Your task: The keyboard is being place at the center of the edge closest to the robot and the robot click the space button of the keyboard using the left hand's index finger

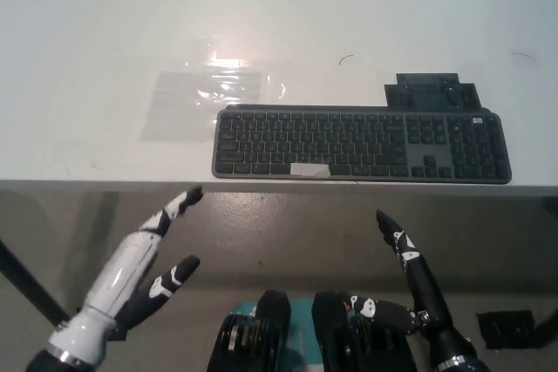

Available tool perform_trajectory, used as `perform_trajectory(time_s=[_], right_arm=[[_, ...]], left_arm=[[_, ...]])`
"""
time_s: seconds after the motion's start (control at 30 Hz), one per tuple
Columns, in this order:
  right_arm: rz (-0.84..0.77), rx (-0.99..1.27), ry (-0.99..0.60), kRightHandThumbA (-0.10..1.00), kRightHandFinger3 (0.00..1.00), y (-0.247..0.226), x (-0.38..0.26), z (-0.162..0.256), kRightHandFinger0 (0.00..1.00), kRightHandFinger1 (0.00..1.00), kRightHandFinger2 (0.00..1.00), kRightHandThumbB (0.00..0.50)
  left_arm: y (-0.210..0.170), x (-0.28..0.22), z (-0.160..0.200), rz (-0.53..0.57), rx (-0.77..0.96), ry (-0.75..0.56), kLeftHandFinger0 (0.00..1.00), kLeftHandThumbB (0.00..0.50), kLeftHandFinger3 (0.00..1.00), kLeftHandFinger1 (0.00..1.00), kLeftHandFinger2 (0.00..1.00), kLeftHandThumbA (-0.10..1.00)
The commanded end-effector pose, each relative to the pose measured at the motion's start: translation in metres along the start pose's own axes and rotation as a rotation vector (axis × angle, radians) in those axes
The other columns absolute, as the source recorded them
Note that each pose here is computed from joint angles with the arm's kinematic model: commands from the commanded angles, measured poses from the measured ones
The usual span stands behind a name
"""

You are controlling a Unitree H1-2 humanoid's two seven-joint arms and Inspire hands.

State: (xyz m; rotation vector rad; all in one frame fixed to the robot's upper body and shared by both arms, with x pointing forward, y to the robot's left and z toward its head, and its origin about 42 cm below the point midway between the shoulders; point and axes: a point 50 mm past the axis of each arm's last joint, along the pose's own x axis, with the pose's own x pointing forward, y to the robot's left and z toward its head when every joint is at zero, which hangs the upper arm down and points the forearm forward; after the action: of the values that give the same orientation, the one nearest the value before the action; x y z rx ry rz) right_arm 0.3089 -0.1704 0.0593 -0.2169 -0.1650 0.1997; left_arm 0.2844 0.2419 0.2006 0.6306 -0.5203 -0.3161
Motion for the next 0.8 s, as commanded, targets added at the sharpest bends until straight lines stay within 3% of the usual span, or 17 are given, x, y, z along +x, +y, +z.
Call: perform_trajectory(time_s=[0.0, 0.03, 0.07, 0.1, 0.2, 0.33, 0.37, 0.77], right_arm=[[-0.006, -0.009, -0.131, 1.0, 1.0, 0.001, 0.012, 0.016, 1.0, 1.0, 1.0, 0.394], [-0.006, -0.008, -0.131, 1.0, 1.0, 0.002, 0.012, 0.016, 1.0, 1.0, 1.0, 0.394], [-0.006, -0.007, -0.131, 1.0, 1.0, 0.002, 0.012, 0.016, 1.0, 1.0, 1.0, 0.386], [-0.006, -0.005, -0.132, 1.0, 1.0, 0.002, 0.012, 0.016, 1.0, 1.0, 1.0, 0.383], [-0.003, -0.002, -0.132, 1.0, 1.0, 0.002, 0.011, 0.017, 1.0, 1.0, 1.0, 0.374], [-0.011, -0.002, -0.135, 1.0, 1.0, 0.002, 0.012, 0.017, 1.0, 1.0, 1.0, 0.382], [-0.014, -0.007, -0.138, 1.0, 1.0, 0.002, 0.012, 0.018, 1.0, 1.0, 1.0, 0.38], [-0.024, -0.013, -0.162, 1.0, 1.0, -0.001, 0.02, 0.025, 1.0, 1.0, 1.0, 0.411]], left_arm=[[0.047, 0.031, 0.083, 0.017, 0.291, -0.228, 0.01, 0.488, 1.0, 0.0, 0.2, 1.0], [0.047, 0.031, 0.084, 0.017, 0.294, -0.23, 0.0, 0.484, 1.0, 0.0, 0.16, 1.0], [0.049, 0.044, 0.098, 0.034, 0.327, -0.27, 0.0, 0.496, 1.0, 0.0, 0.01, 1.0], [0.05, 0.049, 0.101, 0.037, 0.339, -0.283, 0.0, 0.5, 1.0, 0.0, 0.0, 1.0], [0.047, 0.077, 0.107, 0.01, 0.391, -0.292, 0.0, 0.433, 1.0, 0.0, 0.0, 1.0], [0.042, 0.105, 0.101, -0.044, 0.424, -0.242, 0.0, 0.404, 1.0, 0.0, 0.01, 1.0], [0.039, 0.117, 0.098, -0.062, 0.423, -0.222, 0.0, 0.374, 1.0, 0.0, 0.0, 1.0], [0.002, 0.175, 0.069, -0.203, 0.427, -0.046, 0.04, 0.364, 1.0, 0.09, 0.09, 1.0]])
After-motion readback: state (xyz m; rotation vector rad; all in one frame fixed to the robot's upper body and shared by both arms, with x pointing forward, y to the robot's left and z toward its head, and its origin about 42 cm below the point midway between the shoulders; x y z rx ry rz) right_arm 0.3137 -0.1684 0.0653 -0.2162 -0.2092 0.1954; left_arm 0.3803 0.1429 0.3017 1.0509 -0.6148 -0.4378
